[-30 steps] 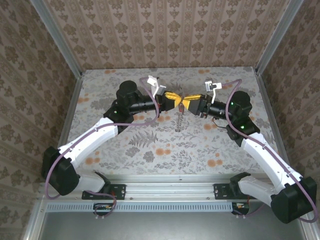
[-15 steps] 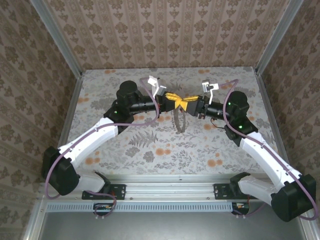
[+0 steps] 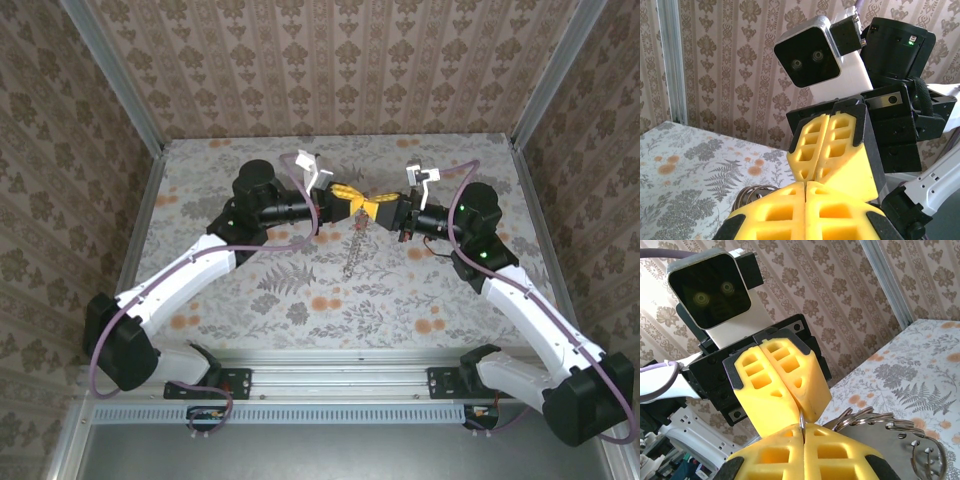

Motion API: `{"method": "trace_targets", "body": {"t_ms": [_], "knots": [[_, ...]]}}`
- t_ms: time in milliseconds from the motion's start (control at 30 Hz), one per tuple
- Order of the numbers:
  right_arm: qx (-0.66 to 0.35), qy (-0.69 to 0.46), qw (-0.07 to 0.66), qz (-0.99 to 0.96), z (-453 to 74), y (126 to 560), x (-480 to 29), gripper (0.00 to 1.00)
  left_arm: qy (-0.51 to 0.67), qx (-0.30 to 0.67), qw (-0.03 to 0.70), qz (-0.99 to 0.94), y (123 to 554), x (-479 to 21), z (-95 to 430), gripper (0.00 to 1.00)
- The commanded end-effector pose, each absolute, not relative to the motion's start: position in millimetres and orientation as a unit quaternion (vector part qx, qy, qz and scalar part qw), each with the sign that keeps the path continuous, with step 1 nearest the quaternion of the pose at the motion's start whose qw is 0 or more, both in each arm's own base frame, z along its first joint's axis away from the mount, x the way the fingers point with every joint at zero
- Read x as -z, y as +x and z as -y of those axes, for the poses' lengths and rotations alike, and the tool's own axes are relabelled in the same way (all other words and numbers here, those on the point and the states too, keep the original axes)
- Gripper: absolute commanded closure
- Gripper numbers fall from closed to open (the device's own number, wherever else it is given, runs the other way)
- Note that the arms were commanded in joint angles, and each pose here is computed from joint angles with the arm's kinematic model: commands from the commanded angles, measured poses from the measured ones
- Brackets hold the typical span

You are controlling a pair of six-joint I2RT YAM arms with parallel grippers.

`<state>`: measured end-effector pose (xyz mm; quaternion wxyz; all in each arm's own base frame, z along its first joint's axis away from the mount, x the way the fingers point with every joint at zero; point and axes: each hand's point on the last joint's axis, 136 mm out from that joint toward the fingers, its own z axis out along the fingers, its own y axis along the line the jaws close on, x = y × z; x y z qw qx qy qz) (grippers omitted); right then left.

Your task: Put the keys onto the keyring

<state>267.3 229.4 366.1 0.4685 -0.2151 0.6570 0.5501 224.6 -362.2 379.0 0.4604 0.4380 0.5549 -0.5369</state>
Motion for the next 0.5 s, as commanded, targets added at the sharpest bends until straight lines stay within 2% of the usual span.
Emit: {"method": "trace_targets", "body": {"t_ms": [0,67,200,333,467], "knots": [[-0.540,-0.222,0.470,-0.662,-227,263,-367,1.00,0.445,0.533,0.474,-0.542,223,-399,362,0.98],[-0.526,-0.223,0.465,-0.676,-226,264,-364,1.00,0.445,0.516,0.475,-0.557,226,-397,358,0.87],[-0.482,-0.234,0.455,-0.711,-222,265,-355,1.00,0.450,0.477,0.486,-0.577,234,-399,340,0.71],[-0.421,-0.258,0.439,-0.751,-219,264,-343,1.00,0.461,0.452,0.477,-0.597,240,-398,320,0.63],[-0.380,-0.293,0.420,-0.770,-222,261,-339,1.00,0.473,0.452,0.452,-0.607,240,-395,310,0.61]]}}
